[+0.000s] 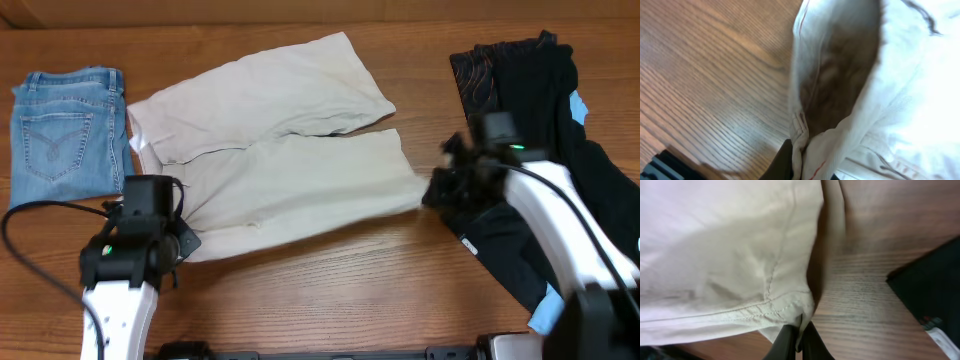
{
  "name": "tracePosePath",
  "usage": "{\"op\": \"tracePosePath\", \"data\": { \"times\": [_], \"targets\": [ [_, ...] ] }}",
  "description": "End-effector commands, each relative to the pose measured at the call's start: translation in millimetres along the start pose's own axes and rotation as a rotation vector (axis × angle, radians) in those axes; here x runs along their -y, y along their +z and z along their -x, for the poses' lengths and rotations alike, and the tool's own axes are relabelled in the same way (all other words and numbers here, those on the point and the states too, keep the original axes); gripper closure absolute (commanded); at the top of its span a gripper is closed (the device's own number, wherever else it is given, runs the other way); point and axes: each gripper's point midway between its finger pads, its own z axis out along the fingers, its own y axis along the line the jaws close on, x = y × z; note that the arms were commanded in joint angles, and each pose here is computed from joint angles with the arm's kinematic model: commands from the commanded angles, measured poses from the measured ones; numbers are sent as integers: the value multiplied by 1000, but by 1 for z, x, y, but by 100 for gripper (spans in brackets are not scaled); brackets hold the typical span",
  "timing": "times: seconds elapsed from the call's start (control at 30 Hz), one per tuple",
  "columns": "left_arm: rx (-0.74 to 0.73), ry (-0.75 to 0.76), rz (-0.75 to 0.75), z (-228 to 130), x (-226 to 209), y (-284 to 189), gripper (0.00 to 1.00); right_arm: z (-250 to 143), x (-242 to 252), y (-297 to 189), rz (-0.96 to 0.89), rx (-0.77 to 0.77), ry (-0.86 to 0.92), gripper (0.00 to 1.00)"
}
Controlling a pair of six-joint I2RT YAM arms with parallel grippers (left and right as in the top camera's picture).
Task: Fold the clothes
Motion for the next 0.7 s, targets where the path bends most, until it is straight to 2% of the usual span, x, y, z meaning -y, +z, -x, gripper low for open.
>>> {"op": "tracePosePath", "data": {
  "times": [0.0,0.13,0.2,0.33,0.53,0.67],
  "targets": [
    [87,-1,-7,15,-12,-29,91,23,12,-66,-53,218,44,96],
    [22,7,-50,-2,-11,-34,91,12,21,-105,-79,310,85,96],
    [-67,18,-77,-22,-9,-37,96,2,30,-119,-118,342,109,96],
    [-122,26,-135,-33,-5,-51,96,-5,37,-142,-149,408,139,96],
    [-147,25,-185,-49,-12,-85,96,13,36,-190,-209,552,118,96],
    [-149,3,-227,-59,-14,-93,96,44,20,-213,-206,616,41,96]
  ]
}}
